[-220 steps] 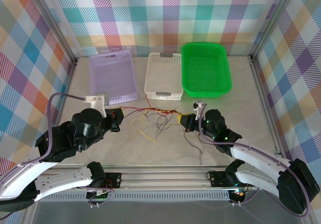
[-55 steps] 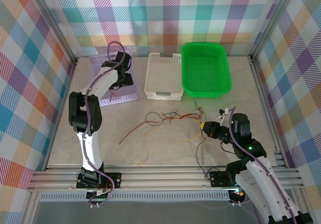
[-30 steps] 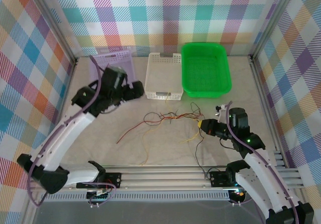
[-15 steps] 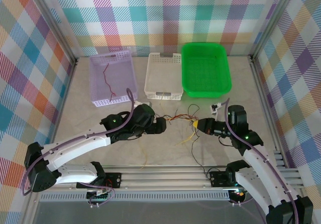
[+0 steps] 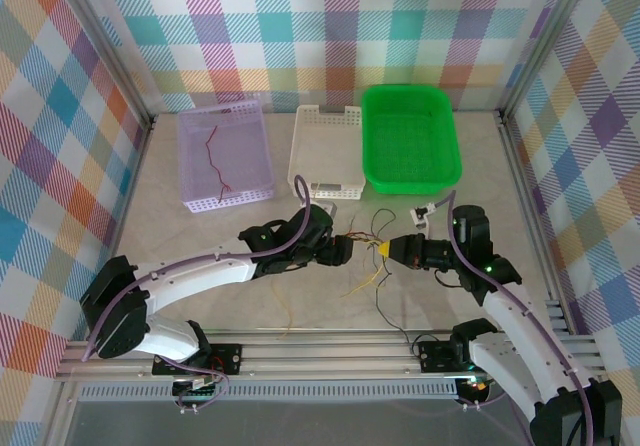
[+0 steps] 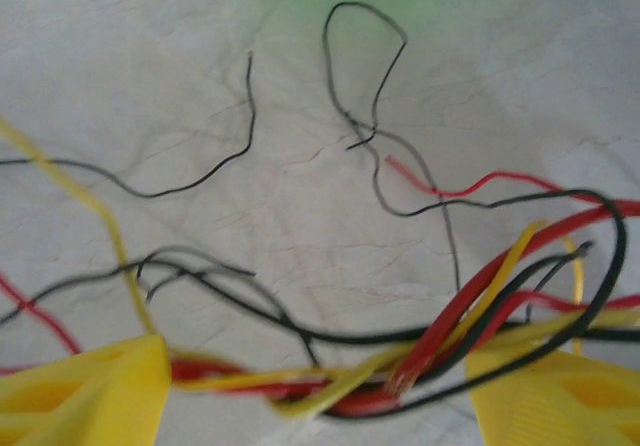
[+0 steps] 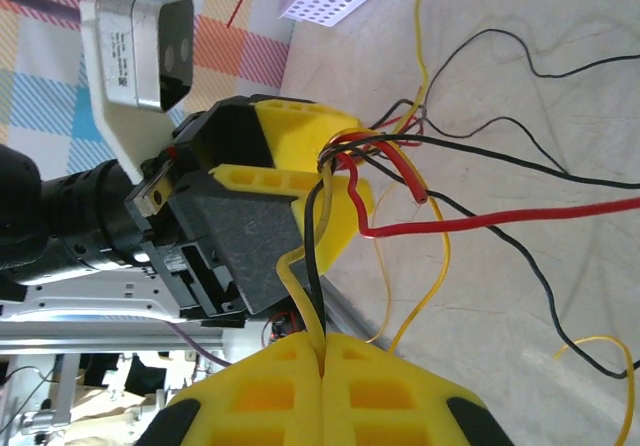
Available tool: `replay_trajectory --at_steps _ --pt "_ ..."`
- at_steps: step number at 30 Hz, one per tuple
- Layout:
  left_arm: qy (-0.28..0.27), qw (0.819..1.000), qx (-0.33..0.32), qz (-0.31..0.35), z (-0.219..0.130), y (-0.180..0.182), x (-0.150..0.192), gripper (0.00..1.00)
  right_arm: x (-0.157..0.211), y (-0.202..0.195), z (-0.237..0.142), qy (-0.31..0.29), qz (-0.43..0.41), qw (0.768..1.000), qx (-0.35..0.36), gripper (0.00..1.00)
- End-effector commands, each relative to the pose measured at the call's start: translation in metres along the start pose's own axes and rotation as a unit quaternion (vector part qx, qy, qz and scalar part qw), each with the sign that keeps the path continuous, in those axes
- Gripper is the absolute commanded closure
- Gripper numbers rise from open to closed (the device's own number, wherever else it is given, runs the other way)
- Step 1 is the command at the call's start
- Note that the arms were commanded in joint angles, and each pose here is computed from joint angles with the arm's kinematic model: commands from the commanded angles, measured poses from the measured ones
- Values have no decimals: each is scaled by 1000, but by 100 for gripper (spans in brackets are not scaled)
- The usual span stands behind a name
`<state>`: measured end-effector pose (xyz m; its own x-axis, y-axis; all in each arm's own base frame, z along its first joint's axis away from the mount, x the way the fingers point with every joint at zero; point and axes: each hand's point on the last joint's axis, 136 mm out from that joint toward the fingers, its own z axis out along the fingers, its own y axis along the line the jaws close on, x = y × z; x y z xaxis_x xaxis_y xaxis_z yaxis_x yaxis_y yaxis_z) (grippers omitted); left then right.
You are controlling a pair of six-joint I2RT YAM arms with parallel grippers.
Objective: Untangle the cables
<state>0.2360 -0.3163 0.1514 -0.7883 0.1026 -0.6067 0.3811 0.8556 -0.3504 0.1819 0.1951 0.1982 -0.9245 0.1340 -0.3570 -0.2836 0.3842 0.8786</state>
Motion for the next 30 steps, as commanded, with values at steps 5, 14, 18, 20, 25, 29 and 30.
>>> replay_trajectory --at_steps 5,14,18,20,25,29,30 --pt "-22 1000 15 6 3 2 -14 65 0 20 -3 6 -26 999 -36 100" --pt "-26 999 24 -13 -12 17 -4 100 -11 -21 -8 -33 -4 995 94 100" --pt "-27 1000 -1 -6 -19 28 -2 100 -21 -45 -14 -59 10 985 161 100" --pt "-21 1000 -18 -1 -24 37 2 100 -26 -56 -21 -77 14 977 199 100" --pt "-22 999 -34 -5 -36 51 3 100 -36 -79 -39 -109 17 953 283 100" --pt "-34 998 -50 -12 -51 65 -1 100 -40 -97 -49 -116 44 937 327 100" --pt "-37 998 -54 -16 -55 70 -3 100 -41 -102 -50 -117 50 935 332 100"
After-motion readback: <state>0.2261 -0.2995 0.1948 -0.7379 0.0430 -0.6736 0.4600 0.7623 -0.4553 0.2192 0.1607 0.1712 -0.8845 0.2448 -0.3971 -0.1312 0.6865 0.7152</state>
